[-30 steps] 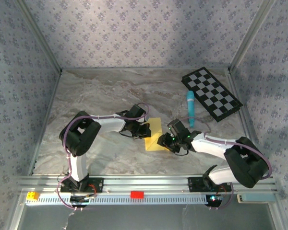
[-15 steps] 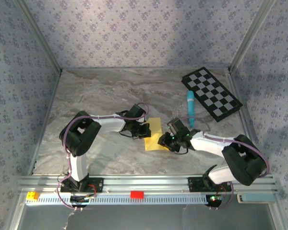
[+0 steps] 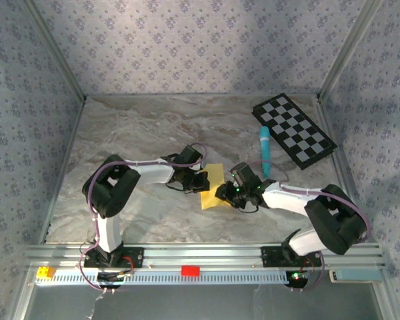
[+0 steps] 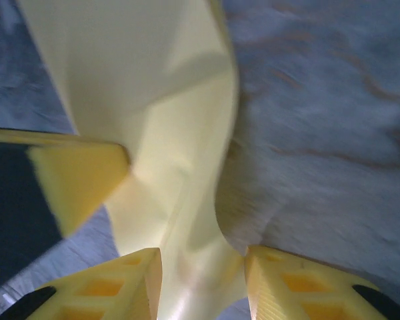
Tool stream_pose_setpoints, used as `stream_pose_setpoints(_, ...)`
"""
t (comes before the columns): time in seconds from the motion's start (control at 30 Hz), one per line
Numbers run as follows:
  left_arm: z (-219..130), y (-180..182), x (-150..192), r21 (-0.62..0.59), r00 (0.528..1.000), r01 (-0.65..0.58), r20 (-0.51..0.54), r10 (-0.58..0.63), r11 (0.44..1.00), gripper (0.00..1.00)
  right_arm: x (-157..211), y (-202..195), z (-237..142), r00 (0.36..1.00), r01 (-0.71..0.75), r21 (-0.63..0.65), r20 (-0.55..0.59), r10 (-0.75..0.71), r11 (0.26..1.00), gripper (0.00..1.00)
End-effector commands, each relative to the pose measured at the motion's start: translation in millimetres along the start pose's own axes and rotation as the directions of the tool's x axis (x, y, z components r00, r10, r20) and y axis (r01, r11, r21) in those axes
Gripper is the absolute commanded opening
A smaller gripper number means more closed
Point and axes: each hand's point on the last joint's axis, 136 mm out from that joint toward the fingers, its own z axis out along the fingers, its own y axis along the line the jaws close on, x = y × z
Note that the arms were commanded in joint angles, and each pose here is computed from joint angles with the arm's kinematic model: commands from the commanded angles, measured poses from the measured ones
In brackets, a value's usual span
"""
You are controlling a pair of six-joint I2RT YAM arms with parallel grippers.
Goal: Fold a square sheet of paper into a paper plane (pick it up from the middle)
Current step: Turn over the paper at the center of the table.
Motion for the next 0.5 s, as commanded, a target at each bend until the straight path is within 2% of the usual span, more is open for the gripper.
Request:
stream_pose_setpoints(0.0,-5.9,2.4,4.7,-0.017,1.0,0.013,-0.003,-0.013,1.0,0.04,-22.2,30.6,-3.4,0.996,0.057,-0.105,0.072,-0.049,0.993,0.39)
stream_pose_setpoints(0.27,-7.8,0.2,3.0,-0.01,1.0,0.014,0.005,-0.014,1.0,0.04,-33.3,28.8,-1.5,0.997,0.028,-0.141,0.076,-0.017,0.99,0.41)
stream_pose_setpoints(0.47,-8.9,0.6,3.0,-0.013,1.0,0.015,0.007,-0.015,1.0,0.04,-32.5,14.1,4.5,0.998,-0.034,-0.085,0.049,0.038,0.996,0.41)
